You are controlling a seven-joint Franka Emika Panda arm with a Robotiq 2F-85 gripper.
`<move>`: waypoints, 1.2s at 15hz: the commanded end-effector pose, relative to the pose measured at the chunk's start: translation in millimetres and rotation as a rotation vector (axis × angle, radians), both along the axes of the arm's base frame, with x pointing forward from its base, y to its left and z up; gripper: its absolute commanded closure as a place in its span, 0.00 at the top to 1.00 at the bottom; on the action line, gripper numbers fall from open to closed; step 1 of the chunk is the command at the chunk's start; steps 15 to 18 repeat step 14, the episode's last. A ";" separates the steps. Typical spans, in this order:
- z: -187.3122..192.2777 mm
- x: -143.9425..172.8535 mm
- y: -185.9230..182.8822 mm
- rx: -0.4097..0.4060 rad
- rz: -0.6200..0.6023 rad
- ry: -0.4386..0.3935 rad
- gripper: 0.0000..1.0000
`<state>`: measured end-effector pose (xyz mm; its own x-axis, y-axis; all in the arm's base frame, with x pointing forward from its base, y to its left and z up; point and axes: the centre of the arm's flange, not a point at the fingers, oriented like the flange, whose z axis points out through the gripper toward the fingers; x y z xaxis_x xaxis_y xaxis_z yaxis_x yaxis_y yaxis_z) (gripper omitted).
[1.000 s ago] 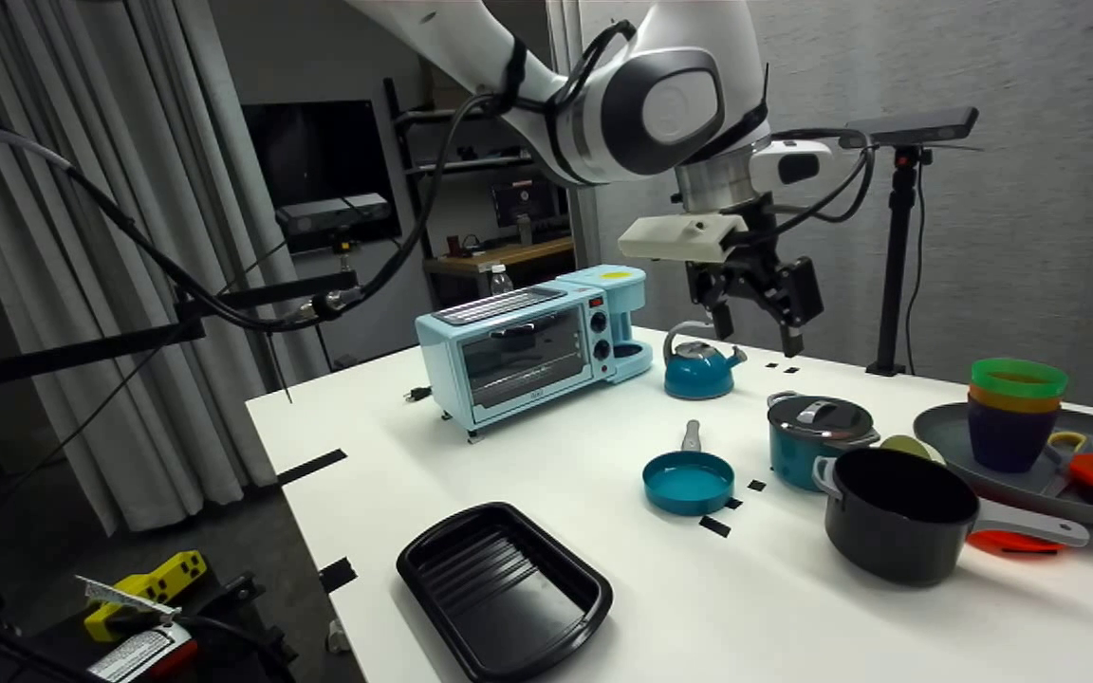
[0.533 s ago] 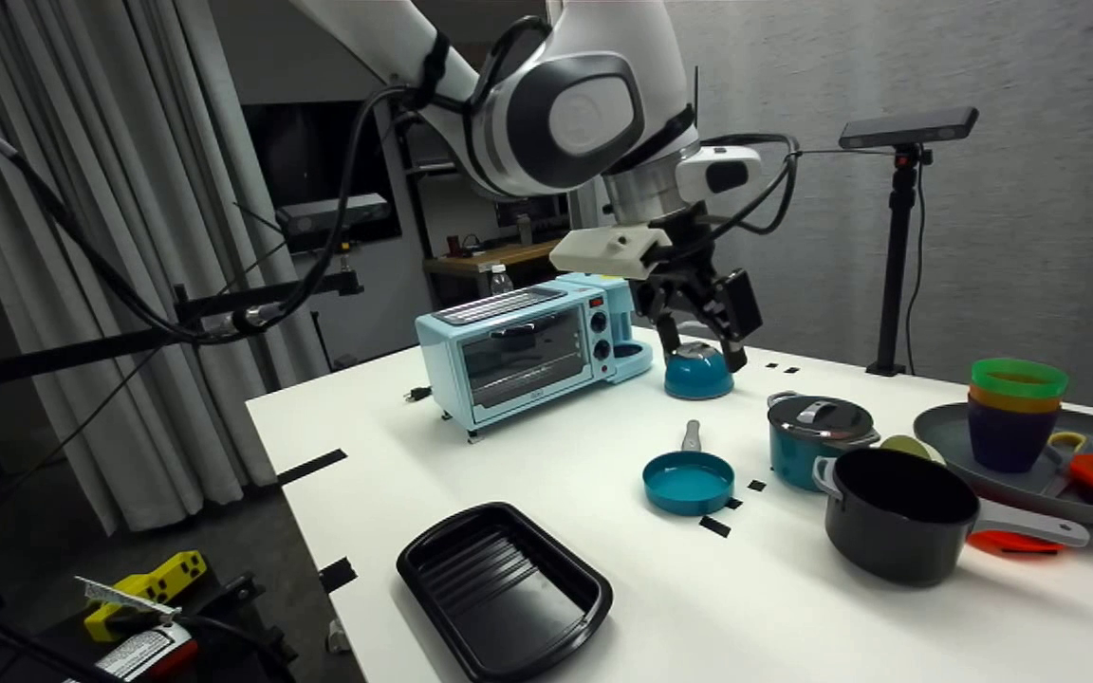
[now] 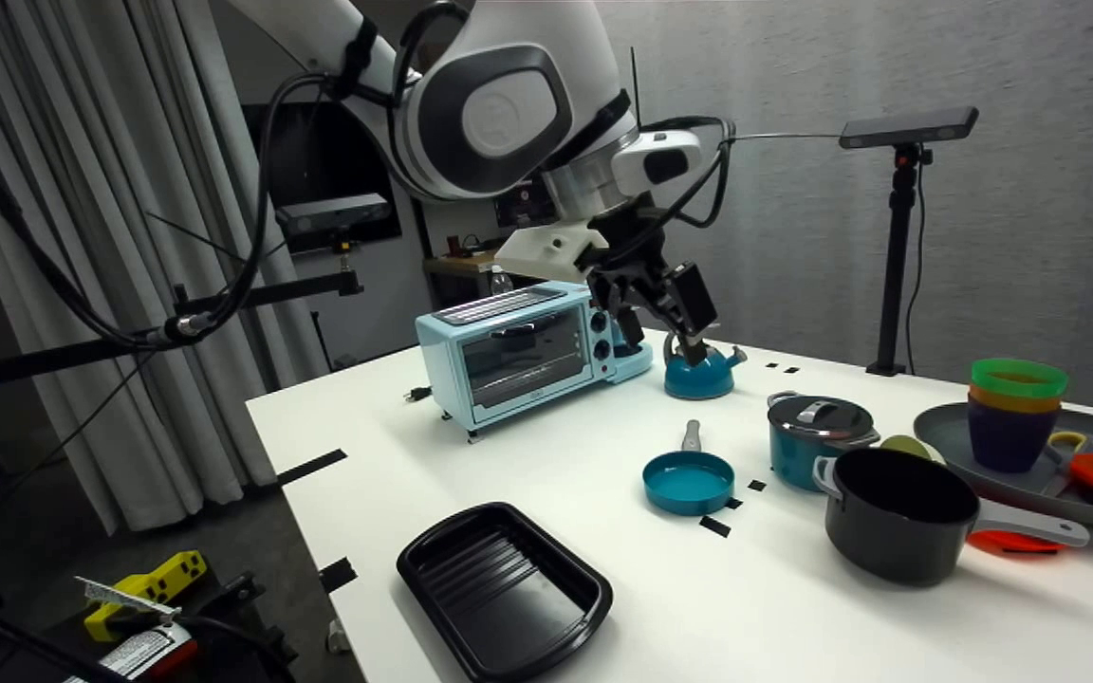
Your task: Move the lid from the blue pan to the blue pot
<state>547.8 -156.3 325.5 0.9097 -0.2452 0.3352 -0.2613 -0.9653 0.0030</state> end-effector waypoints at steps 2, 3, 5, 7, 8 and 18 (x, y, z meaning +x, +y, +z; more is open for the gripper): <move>15.1 -35.2 9.6 -0.016 -0.010 -0.046 1.00; 15.5 -38.4 10.5 -0.018 -0.006 -0.053 1.00; 16.8 -44.5 12.6 -0.011 -0.004 -0.059 1.00; 7.7 -26.9 6.6 -0.001 -0.004 -0.031 1.00; 8.1 -29.2 7.2 -0.001 -0.004 -0.031 1.00; 9.3 -31.0 7.7 0.000 -0.004 -0.032 1.00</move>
